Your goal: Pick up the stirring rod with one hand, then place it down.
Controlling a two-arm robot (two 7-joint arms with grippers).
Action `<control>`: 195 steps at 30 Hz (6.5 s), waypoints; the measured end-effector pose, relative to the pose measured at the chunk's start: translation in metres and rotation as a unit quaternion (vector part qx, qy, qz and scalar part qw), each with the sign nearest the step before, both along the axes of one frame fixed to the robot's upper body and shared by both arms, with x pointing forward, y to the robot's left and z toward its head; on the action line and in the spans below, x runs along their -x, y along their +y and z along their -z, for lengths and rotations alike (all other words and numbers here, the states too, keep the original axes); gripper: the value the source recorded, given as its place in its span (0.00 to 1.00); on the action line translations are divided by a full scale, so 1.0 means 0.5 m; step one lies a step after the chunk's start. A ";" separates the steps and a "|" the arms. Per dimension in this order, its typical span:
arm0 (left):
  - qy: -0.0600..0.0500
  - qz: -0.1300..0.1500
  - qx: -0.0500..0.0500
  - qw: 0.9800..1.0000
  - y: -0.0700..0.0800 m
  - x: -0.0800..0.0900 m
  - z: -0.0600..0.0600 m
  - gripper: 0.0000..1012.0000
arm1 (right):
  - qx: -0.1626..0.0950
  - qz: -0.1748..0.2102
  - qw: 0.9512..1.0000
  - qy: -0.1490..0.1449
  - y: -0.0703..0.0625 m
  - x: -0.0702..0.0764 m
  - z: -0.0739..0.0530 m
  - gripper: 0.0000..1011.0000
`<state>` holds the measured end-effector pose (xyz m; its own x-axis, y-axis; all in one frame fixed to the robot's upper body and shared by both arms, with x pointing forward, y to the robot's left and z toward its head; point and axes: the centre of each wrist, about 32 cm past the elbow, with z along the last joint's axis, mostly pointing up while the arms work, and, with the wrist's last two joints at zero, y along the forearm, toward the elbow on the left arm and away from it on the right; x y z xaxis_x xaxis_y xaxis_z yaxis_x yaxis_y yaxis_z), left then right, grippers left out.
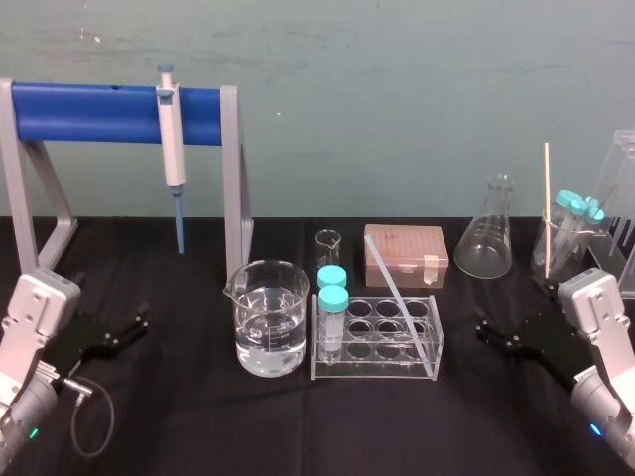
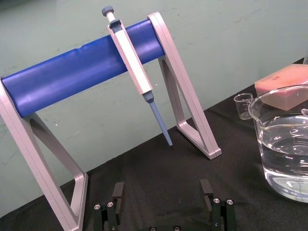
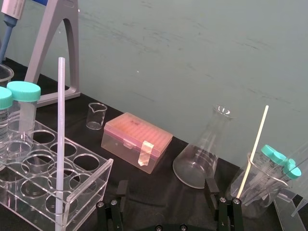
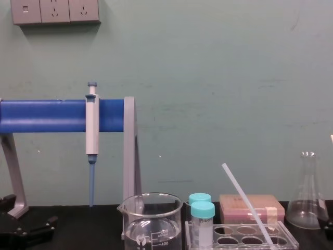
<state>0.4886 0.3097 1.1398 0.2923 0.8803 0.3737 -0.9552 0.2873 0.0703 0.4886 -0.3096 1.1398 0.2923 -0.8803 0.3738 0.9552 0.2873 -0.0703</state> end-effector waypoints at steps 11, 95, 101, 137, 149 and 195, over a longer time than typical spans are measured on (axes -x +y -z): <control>0.000 0.000 0.000 1.000 0.000 0.000 0.000 0.99 | 0.000 0.000 1.000 0.000 0.000 0.000 0.000 0.99; 0.000 0.000 0.000 1.000 0.000 0.000 0.000 0.99 | -0.192 -0.297 0.935 0.035 0.041 -0.246 0.017 0.99; 0.000 0.000 0.000 1.000 0.000 0.000 0.000 0.99 | -0.195 -0.295 0.934 0.047 0.041 -0.243 0.022 0.99; 0.000 0.000 0.000 1.000 0.000 0.000 0.000 0.99 | -0.187 -0.289 0.938 0.050 0.042 -0.240 0.021 0.70; 0.000 0.000 0.000 1.000 0.000 0.000 0.000 0.99 | -0.187 -0.289 0.937 0.050 0.042 -0.240 0.021 0.31; 0.000 0.000 0.000 1.000 0.000 0.000 0.000 0.99 | -0.181 -0.279 0.938 -0.098 0.057 -0.203 -0.054 0.06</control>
